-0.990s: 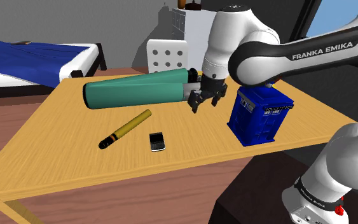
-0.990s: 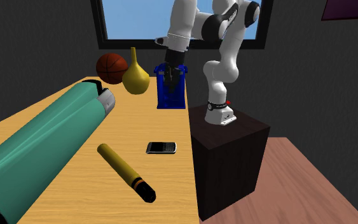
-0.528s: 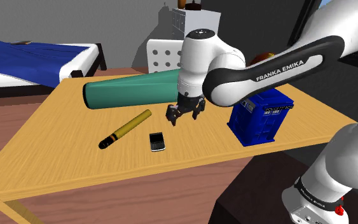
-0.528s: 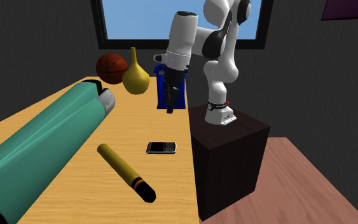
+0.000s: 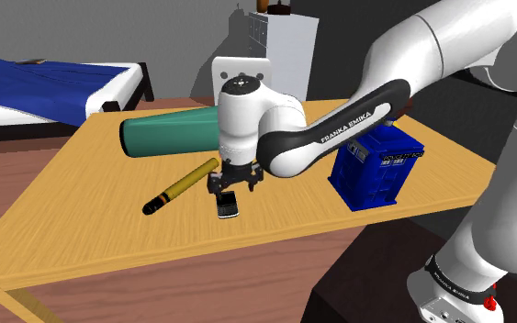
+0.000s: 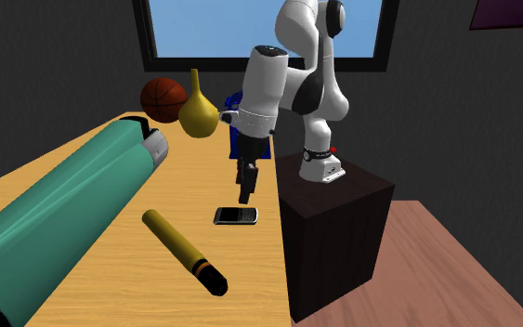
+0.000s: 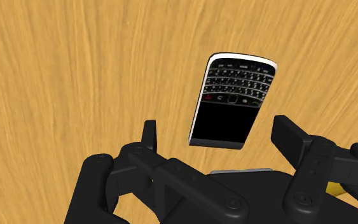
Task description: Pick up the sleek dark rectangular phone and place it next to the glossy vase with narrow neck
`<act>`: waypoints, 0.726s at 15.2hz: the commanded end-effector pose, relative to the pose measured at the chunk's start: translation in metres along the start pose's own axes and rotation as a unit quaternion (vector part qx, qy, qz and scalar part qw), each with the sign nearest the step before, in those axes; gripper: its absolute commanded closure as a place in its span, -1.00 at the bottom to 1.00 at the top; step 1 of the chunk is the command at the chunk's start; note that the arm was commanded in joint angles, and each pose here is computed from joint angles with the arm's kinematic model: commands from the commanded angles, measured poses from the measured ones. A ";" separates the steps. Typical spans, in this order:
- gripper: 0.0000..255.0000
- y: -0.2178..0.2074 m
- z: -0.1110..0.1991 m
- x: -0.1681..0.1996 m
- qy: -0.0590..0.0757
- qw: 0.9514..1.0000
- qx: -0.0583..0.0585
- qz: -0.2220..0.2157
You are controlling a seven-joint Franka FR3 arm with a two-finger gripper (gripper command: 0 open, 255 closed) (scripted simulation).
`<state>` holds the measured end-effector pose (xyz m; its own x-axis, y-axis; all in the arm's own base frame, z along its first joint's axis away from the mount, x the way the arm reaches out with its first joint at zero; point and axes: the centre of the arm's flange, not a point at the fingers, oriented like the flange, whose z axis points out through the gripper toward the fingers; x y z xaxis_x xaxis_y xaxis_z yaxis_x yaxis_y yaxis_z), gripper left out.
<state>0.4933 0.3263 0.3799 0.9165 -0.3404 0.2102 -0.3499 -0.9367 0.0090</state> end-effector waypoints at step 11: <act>-1.00 -0.024 0.055 0.005 0.001 1.000 0.000 0.009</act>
<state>0.5173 0.3424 0.3291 0.9093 -0.3580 0.2120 -0.3675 -0.9300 0.0055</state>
